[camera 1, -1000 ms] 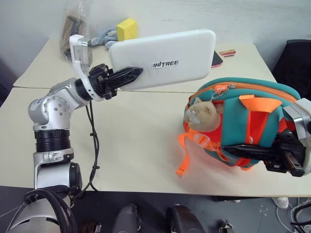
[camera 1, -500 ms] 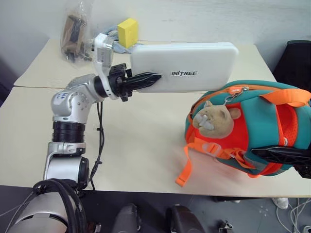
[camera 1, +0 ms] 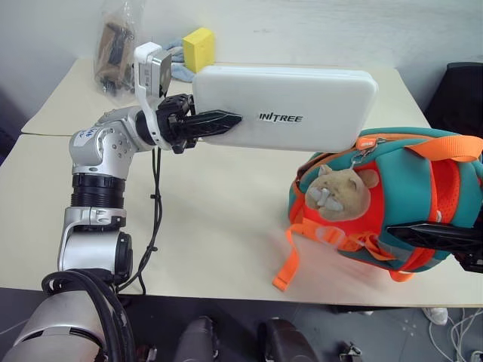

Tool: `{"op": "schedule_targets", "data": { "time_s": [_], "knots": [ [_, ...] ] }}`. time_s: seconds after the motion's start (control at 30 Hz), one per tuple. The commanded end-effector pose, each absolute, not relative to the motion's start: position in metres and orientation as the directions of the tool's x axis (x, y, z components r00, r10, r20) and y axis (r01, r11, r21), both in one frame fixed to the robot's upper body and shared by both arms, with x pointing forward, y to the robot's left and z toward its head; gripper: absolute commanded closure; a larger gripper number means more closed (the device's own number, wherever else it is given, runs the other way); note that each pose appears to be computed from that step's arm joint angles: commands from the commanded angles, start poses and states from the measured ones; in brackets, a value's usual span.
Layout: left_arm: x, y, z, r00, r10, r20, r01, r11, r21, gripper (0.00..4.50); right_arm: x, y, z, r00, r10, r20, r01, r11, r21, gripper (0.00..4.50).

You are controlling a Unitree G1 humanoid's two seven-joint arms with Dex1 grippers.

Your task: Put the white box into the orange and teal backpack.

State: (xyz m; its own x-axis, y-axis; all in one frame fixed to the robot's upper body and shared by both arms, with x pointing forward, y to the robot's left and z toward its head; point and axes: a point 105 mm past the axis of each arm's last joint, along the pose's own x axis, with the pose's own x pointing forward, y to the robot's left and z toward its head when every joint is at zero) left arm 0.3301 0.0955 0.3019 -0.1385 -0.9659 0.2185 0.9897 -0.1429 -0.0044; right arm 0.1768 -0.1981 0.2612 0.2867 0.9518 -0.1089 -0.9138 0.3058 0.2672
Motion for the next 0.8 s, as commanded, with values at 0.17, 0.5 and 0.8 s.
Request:
{"op": "schedule_targets", "data": {
  "time_s": [0.17,0.5,0.8],
  "knots": [
    [0.334,0.077,0.284,-0.155,-0.986,0.055,0.974,-0.143,0.175,3.17,0.172,-0.196,0.268,0.279,0.956,-0.087,-0.928,0.291,0.234,4.48],
    [0.35,0.073,0.306,-0.125,-0.984,0.127,0.972,-0.095,0.216,3.17,0.158,-0.194,0.266,0.24,0.963,-0.123,-0.932,0.264,0.247,4.48],
    [0.35,0.073,0.296,-0.147,-0.985,0.092,0.97,-0.125,0.208,3.17,0.153,-0.193,0.293,0.23,0.972,-0.05,-0.95,0.236,0.206,4.48]
  ]
}}
